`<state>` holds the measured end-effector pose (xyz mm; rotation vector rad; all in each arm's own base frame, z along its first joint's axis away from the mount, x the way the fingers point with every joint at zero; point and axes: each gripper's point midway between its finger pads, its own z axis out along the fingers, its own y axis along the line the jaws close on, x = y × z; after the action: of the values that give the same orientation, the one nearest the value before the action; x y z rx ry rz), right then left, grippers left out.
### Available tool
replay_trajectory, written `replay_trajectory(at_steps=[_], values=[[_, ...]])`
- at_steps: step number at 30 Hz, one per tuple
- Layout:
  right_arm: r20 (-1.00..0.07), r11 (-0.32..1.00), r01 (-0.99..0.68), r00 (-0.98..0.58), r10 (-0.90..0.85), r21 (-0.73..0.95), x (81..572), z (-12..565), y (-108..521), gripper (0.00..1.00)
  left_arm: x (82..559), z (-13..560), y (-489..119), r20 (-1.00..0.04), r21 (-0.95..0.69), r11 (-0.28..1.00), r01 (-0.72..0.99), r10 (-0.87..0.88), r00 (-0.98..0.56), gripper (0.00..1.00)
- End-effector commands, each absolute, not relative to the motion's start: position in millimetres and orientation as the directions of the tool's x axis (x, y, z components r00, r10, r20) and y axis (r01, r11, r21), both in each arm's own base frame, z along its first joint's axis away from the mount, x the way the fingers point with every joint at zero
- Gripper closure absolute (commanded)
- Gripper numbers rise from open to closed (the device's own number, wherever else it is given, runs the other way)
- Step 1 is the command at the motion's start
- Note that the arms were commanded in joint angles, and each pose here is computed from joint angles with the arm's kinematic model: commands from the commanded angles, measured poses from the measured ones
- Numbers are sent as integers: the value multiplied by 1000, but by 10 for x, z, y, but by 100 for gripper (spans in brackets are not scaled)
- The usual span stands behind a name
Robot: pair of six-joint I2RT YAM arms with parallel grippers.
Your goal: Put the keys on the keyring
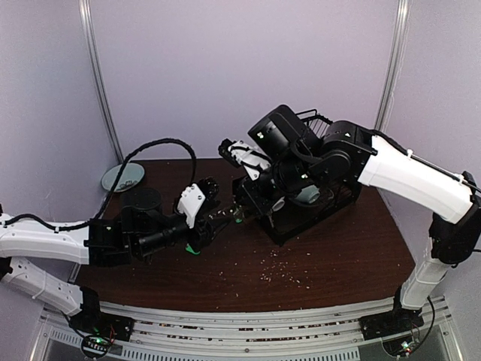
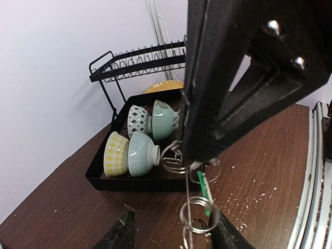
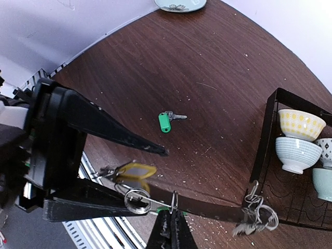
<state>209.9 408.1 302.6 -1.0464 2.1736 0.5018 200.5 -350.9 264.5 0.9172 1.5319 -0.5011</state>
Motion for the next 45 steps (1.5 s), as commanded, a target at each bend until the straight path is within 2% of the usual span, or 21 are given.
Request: replay_trajectory(at_steps=[1, 4, 7, 13, 18, 21, 23, 27, 29, 32, 34, 38, 40, 45], values=[[-732, 543, -833, -435, -524, 107, 1935, 3185, 4102, 100, 1987, 2730, -3603, -974, 141, 527, 838, 228, 21, 50], [-730, 554, -829, -424, -536, 75, 1968, 3167, 4055, 100, 1887, 2746, -3650, -979, 95, 445, 891, 202, 4, 51], [-739, 579, -814, -419, -527, 48, 2037, 3194, 4016, 100, 1881, 2675, -3639, -975, 83, 444, 892, 220, -19, 40], [-742, 595, -803, -416, -526, 28, 2108, 3190, 3987, 100, 1697, 2639, -3432, -981, 87, 409, 908, 194, 6, 27], [-741, 607, -795, -418, -526, 18, 2166, 3178, 3964, 100, 1625, 2674, -3173, -985, 90, 440, 894, 172, 14, 22], [-749, 609, -793, -419, -514, 26, 2169, 3212, 3963, 100, 1672, 2580, -3078, -984, 80, 485, 871, 179, -9, 26], [-754, 612, -790, -418, -507, 27, 2175, 3237, 3955, 100, 1741, 2542, -3016, -985, 75, 532, 844, 173, -22, 35], [-759, 616, -787, -414, -502, 22, 2193, 3254, 3952, 100, 1779, 2559, -2982, -990, 73, 558, 827, 144, -10, 46], [-763, 620, -784, -412, -498, 19, 2212, 3270, 3949, 100, 1793, 2558, -3014, -989, 71, 557, 828, 144, -12, 45], [-768, 637, -770, -414, -489, 10, 2273, 3277, 3935, 100, 1688, 2563, -3128, -989, 79, 483, 872, 144, 9, 32], [-773, 644, -765, -414, -482, 8, 2297, 3286, 3937, 100, 1710, 2537, -3142, -990, 69, 491, 868, 139, 0, 32], [-770, 610, -791, -419, -481, 50, 2230, 3263, 4030, 100, 1950, 2466, -3115, -986, 80, 600, 796, 165, -26, 48], [-765, 611, -790, -426, -483, 54, 2230, 3246, 4035, 100, 1974, 2494, -3187, -986, 89, 593, 800, 166, -14, 56], [-756, 619, -784, -439, -485, 57, 2228, 3197, 4024, 100, 1955, 2613, -3257, -991, 95, 571, 815, 132, 23, 69]])
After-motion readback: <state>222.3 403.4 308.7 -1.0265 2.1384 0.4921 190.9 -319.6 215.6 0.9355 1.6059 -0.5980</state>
